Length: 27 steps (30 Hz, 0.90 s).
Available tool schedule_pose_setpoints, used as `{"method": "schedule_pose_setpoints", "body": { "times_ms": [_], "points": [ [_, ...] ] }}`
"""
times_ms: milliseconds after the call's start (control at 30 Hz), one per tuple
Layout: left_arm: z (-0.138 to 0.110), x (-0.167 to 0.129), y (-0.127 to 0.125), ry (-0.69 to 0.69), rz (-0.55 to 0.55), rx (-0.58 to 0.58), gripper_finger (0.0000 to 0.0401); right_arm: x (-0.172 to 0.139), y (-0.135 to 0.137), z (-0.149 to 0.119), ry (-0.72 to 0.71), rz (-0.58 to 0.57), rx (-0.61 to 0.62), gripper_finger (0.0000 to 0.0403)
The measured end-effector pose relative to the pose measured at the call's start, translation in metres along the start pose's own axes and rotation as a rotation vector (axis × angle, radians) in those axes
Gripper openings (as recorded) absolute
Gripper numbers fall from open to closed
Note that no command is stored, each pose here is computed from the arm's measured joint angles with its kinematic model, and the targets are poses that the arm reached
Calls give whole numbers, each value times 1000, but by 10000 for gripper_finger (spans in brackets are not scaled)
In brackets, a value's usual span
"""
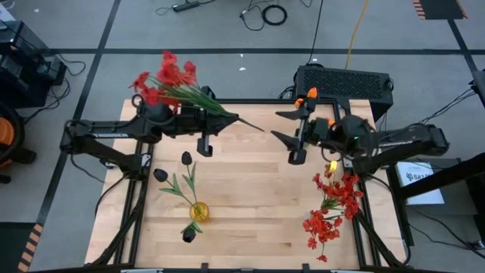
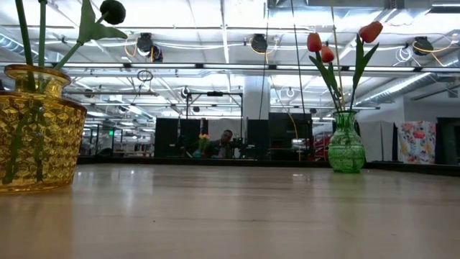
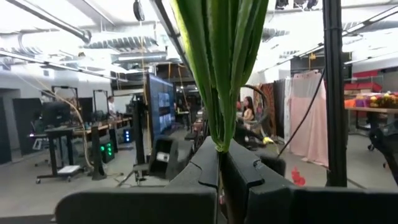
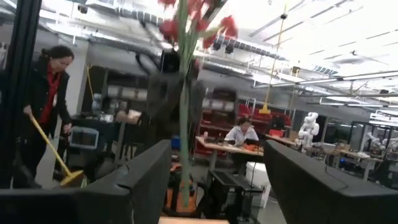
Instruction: Sort flowers into vase by color
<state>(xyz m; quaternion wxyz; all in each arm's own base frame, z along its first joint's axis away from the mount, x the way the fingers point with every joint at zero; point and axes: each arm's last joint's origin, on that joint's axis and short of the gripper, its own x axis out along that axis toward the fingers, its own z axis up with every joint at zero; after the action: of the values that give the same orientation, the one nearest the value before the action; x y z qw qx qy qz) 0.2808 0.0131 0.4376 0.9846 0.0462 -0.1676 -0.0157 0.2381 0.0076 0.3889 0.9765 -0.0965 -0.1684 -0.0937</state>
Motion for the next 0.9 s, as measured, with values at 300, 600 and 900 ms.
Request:
{"method": "schedule_pose_setpoints", "body": {
  "times_ms": [300, 600, 900],
  "points": [
    [15, -13, -5, -11, -86, -10, 3, -38, -12, 44, 194, -5, 67, 248],
    [20, -17, -23, -7, -154, -35, 3, -102, -27, 61, 318, 46, 232, 248],
    [1, -1, -56, 31, -257, -77, 3, -118, -26, 64, 351, 95, 293, 248]
  ]
}}
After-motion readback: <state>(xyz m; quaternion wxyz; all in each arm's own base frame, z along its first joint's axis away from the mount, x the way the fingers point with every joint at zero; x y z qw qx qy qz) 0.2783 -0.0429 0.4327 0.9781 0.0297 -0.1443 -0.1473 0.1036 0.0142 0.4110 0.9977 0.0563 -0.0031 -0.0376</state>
